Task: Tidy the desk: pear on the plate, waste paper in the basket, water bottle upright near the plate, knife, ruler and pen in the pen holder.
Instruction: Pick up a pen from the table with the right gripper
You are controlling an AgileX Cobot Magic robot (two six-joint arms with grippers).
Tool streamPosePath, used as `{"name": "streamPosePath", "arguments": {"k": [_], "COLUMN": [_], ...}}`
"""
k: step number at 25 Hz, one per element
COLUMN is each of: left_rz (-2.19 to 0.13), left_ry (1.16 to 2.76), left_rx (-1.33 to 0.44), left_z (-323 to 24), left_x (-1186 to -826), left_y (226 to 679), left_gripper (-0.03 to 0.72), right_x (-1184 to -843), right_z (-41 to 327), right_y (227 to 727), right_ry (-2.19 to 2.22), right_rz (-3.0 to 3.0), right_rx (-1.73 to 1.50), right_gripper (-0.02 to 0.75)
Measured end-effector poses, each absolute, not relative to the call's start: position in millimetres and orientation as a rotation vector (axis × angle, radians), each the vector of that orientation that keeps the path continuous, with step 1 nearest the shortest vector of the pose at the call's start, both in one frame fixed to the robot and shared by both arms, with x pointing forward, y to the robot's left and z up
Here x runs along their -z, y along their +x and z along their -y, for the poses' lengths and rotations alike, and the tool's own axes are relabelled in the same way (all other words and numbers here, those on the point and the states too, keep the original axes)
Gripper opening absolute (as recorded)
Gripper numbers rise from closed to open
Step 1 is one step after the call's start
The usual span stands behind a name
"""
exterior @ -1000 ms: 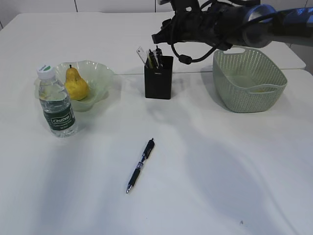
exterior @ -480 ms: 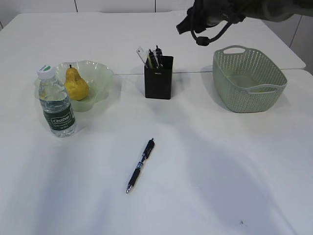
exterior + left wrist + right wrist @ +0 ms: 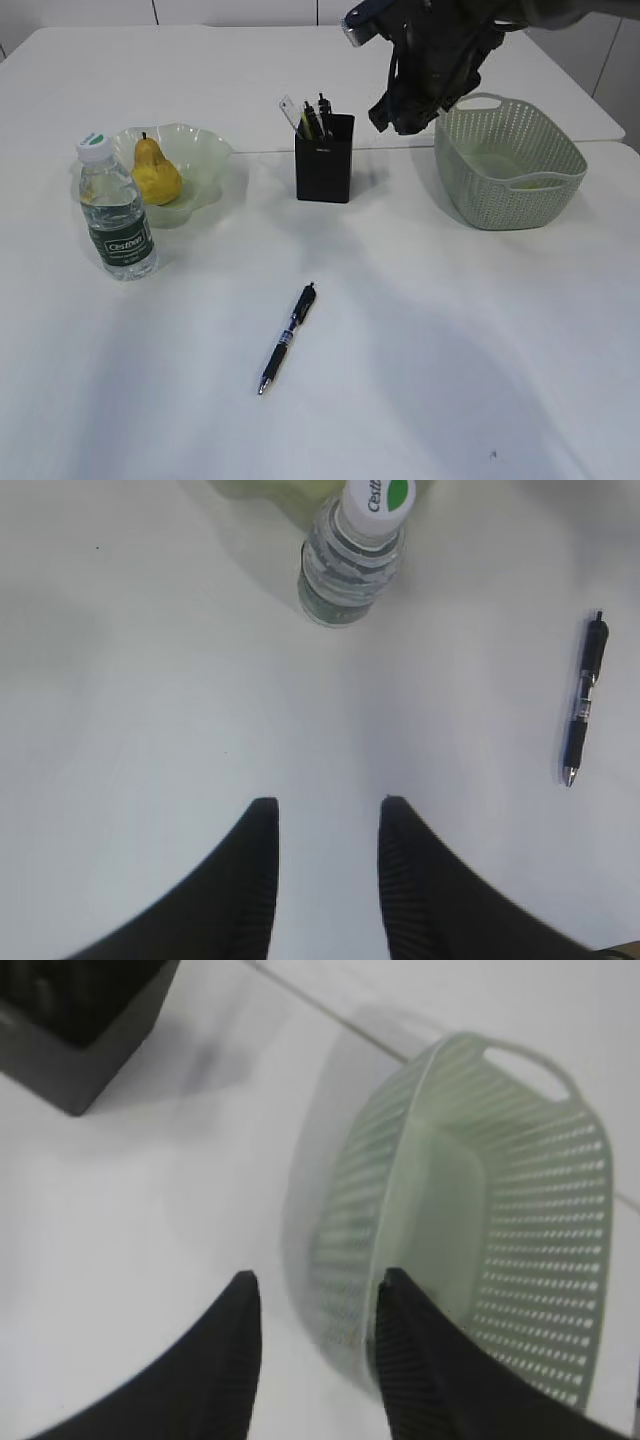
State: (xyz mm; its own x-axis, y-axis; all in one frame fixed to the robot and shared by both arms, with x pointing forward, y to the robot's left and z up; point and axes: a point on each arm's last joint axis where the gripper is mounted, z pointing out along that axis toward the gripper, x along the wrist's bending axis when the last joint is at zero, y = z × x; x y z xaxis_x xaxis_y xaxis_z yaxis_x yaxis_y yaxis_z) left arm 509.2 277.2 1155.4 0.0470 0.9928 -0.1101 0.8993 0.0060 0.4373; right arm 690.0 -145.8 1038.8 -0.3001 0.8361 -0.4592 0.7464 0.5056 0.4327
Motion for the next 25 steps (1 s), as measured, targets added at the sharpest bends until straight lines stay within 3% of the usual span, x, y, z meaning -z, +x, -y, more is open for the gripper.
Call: {"name": "streamPosePath", "arguments": {"k": [8, 19, 25], "left_rz": [-1.909, -1.915, -1.915], "left_ry": [1.956, 1.966, 1.966], "left_rx": [-0.355, -0.375, -0.375], "left_z": [-279, -281, -281], "left_x": [-1155, -1155, -1155], "left_y": [509, 509, 509], "left_gripper": [0.237, 0.237, 0.237], "right_x": [-1050, -1064, -1064], "right_z": [138, 104, 81], "right_y": [656, 634, 621], "right_ry": [1.609, 2.067, 2.174], "right_rz": [-2.263, -2.34, -2.285], "right_rx": [-0.183, -0.572, -0.567], "right_gripper": [0.317, 0.317, 0.316]}}
